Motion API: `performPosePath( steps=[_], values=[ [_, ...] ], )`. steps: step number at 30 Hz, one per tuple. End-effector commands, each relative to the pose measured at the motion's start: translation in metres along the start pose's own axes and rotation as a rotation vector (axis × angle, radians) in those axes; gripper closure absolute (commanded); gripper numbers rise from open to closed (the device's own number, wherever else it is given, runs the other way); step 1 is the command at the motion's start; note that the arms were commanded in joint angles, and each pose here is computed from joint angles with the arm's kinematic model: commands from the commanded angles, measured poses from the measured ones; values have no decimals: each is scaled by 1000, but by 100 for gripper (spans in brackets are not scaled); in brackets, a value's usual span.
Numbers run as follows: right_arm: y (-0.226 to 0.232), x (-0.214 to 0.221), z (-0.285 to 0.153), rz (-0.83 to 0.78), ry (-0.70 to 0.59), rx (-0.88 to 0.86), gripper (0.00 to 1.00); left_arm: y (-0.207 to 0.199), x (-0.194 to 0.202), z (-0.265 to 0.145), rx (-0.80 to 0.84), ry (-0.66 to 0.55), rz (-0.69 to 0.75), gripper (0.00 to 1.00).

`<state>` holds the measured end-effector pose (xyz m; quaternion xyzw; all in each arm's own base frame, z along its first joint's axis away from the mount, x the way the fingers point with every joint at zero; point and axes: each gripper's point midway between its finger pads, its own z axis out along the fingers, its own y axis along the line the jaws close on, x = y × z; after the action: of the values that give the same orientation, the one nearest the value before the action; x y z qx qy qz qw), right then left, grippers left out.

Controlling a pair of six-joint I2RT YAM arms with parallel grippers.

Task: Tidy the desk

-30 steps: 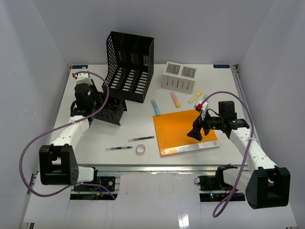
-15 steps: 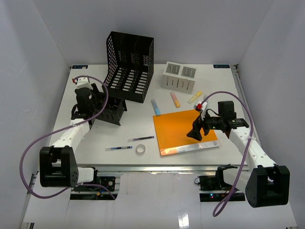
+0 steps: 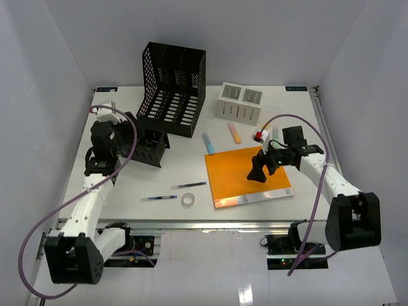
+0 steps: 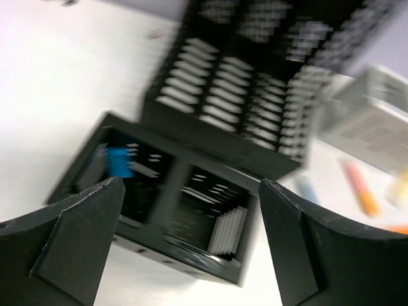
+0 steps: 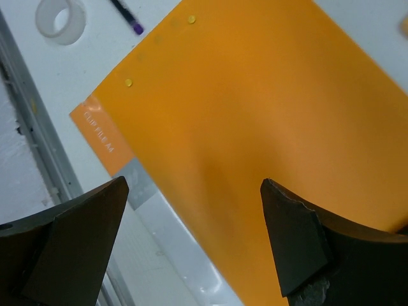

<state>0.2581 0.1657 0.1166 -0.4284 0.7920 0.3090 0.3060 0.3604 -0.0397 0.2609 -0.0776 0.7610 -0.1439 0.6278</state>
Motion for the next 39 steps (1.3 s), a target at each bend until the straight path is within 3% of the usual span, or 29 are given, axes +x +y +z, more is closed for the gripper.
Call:
performPosePath(
  steps=[1, 7, 11, 15, 27, 32, 39],
  values=[
    [-32, -58, 18, -3, 41, 141, 7, -68, 16, -47, 361, 98, -86, 2],
    [-58, -90, 76, 77, 123, 177, 4, -93, 37, -81, 524, 192, -133, 2],
    [-93, -104, 83, 92, 135, 296, 5, -93, 54, -90, 540, 227, -160, 2],
    [-113, -90, 59, 141, 126, 333, 6, -95, 67, -97, 556, 254, -218, 2],
    [-118, 20, -39, 294, 167, 415, 1, -102, 110, -113, 619, 372, -479, 2],
    [-120, 53, -44, 339, 226, 457, 11, -102, 118, -116, 626, 391, -520, 2],
    [-134, 58, -41, 356, 230, 493, 14, -105, 121, -121, 642, 424, -557, 2]
  ],
)
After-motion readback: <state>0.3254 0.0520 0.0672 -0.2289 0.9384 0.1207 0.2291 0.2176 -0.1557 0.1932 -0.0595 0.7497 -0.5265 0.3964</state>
